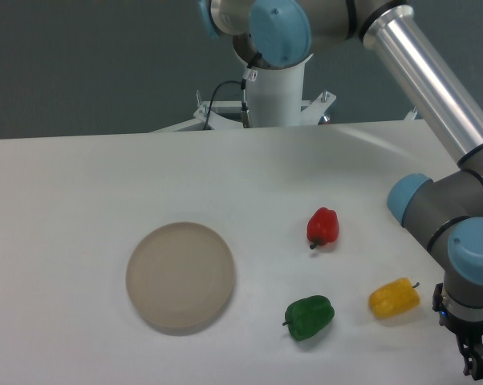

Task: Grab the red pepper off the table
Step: 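Raise the gripper up from beside the yellow pepper, then move the open gripper over the red bell pepper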

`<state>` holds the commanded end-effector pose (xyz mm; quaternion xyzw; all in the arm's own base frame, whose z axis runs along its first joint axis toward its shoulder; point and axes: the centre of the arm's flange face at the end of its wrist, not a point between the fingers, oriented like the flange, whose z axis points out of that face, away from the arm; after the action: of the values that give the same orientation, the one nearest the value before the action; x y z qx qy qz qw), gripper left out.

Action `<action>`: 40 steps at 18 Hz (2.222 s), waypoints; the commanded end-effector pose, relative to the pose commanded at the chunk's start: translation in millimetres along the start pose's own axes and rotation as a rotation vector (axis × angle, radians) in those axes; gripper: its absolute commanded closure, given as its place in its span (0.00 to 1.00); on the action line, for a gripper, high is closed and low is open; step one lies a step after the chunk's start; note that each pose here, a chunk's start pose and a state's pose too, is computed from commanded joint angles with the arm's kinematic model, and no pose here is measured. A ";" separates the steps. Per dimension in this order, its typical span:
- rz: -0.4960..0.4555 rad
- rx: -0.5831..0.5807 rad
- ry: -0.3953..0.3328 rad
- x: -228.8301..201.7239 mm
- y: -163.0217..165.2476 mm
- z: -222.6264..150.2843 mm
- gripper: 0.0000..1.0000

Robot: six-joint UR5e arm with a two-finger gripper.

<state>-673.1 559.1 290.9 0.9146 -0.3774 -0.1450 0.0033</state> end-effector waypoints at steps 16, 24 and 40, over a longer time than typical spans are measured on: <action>-0.026 0.064 0.053 55.3 -20.7 -60.1 0.00; -0.050 0.097 0.143 116.8 -20.3 -77.5 0.00; -0.619 0.283 0.260 201.2 -15.8 -84.4 0.00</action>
<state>-504.1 422.6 317.1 0.9878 -0.0952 0.0321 -0.1194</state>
